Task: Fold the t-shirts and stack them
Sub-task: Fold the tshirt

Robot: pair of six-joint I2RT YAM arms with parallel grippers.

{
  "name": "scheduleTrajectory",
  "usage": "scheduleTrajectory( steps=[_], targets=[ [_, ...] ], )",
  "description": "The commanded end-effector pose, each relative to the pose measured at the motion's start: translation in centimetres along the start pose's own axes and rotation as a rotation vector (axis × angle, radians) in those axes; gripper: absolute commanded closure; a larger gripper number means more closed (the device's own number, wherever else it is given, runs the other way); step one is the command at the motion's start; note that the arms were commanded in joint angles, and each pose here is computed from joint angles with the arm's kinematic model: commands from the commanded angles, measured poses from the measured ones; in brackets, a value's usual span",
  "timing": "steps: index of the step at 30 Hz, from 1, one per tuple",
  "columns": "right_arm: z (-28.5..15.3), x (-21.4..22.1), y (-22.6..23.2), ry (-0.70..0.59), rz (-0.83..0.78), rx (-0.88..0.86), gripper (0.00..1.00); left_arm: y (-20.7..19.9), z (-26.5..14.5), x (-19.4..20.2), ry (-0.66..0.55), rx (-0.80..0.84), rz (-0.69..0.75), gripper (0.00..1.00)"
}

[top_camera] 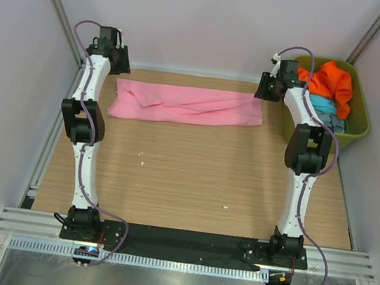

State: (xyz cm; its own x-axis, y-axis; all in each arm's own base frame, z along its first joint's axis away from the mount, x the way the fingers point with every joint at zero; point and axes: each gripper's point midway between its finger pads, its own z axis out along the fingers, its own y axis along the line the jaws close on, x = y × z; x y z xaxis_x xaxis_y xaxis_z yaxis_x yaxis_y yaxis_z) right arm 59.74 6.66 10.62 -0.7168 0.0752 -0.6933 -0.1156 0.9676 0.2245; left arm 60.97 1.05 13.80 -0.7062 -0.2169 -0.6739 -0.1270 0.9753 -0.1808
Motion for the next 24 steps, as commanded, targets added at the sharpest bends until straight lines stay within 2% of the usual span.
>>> scheduleTrajectory(
  steps=[1, 2, 6, 9, 12, 17, 19, 22, 24],
  targets=[
    [-2.8, -6.2, -0.6, -0.176, -0.056, 0.076, 0.52, 2.5, -2.8, -5.1, -0.168, -0.138, -0.026, 0.54],
    [-3.2, -6.5, -0.6, -0.182, -0.060, 0.077, 0.52, 3.3, -3.7, -5.8, -0.193, -0.183, -0.041, 0.44],
    [-4.9, -6.1, 0.6, -0.166, -0.038, 0.011, 0.53, 3.5, -5.2, -5.8, -0.181, -0.166, -0.024, 0.35],
    [-4.9, -4.1, 2.5, -0.112, -0.023, -0.070, 0.53, 1.3, -5.7, -4.0, -0.112, -0.038, -0.004, 0.29],
    [-4.7, -2.1, 4.2, -0.051, -0.014, -0.149, 0.53, -1.5, -5.8, -1.3, -0.020, 0.105, 0.008, 0.29],
    [-3.9, 0.1, 7.8, 0.025, 0.021, -0.303, 0.54, -4.7, -5.7, 2.6, 0.108, 0.239, 0.002, 0.31],
    [-3.3, 0.8, 9.9, 0.052, 0.048, -0.377, 0.55, -7.0, -6.3, 5.1, 0.191, 0.370, 0.009, 0.34],
    [-2.3, 1.8, 10.6, 0.079, 0.052, -0.406, 0.57, -7.6, -6.2, 7.2, 0.254, 0.423, 0.064, 0.38],
    [-1.8, 2.1, 10.8, 0.086, 0.051, -0.412, 0.58, -7.1, -5.8, 7.9, 0.271, 0.393, 0.097, 0.38]
  ],
)
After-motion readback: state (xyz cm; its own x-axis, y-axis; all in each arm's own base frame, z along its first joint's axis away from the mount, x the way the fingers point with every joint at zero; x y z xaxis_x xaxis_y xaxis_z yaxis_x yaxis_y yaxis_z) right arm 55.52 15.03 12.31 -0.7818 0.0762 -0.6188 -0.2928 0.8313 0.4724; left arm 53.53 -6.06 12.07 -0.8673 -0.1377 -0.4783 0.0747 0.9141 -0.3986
